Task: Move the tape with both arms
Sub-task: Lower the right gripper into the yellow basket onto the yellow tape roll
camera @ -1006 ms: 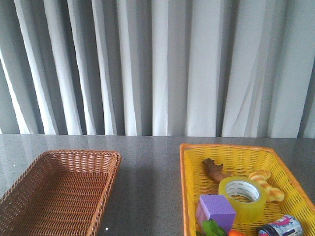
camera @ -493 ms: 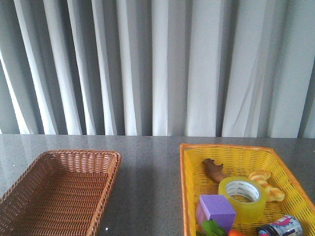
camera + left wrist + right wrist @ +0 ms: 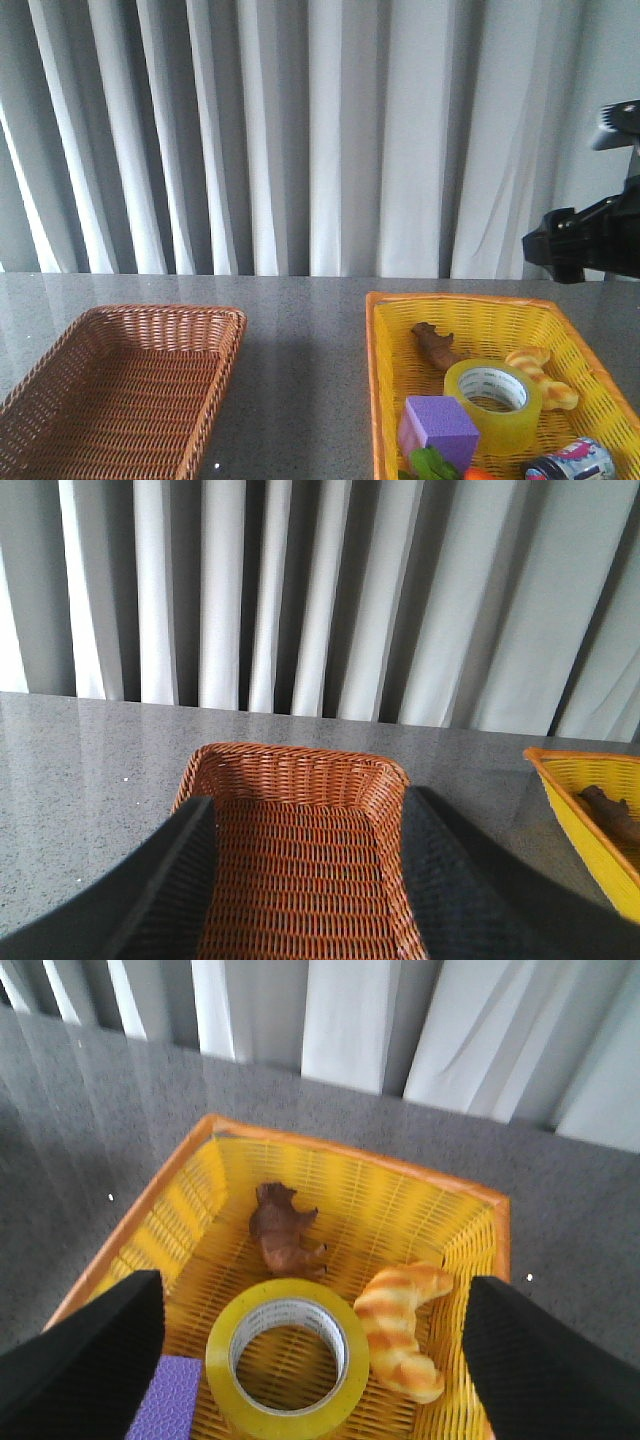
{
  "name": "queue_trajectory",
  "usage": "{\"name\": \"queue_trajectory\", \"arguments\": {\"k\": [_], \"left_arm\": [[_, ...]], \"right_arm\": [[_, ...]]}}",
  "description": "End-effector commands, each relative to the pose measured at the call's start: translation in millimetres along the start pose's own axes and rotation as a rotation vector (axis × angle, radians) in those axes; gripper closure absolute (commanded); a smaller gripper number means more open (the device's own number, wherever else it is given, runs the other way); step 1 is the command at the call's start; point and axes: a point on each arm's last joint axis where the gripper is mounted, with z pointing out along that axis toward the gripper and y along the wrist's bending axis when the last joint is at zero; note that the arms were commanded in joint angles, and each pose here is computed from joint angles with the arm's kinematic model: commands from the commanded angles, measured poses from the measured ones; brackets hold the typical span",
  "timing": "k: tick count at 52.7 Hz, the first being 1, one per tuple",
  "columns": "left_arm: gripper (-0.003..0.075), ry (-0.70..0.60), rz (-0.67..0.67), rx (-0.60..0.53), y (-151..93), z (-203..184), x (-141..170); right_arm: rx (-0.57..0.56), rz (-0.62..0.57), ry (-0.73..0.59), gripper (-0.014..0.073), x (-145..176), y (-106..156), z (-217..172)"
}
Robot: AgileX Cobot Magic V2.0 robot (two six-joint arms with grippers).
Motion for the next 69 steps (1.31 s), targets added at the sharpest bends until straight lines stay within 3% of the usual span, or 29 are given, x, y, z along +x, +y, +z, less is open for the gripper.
{"name": "queue_trajectory", "arguments": {"k": [1,7,19,52,60,69], "left_arm": [[0.0312,-0.077,-0.008,0.024,-3.6,-1.7,-14.6],[0.0312,-0.061,0.018,0.021,-3.4,-1.6,-13.2],[0.0312,-0.021,0.019,0.016,-2.9,-1.5,-9.6],[0.0312,0.000,0.019,0.013,-2.7,-1.4,-7.7],[0.0312,0.002,0.019,0.013,-2.6,-1.4,-7.5],[0.0312,0.004,0.019,0.013,-2.6,-1.4,-7.3]], "right_arm": [[0.010,-0.002,0.039,0.0011,-19.3,-5.5,23.4],[0.044,0.020,0.169,0.0011,-17.6,-11.6,69.8],[0.112,0.075,0.427,0.0011,17.4,-17.7,137.0],[0.137,0.098,0.593,0.0034,51.3,-18.7,177.2],[0.136,0.097,0.650,0.0110,63.0,-18.1,188.6],[0.135,0.094,0.646,0.0323,62.0,-18.1,187.6]]}}
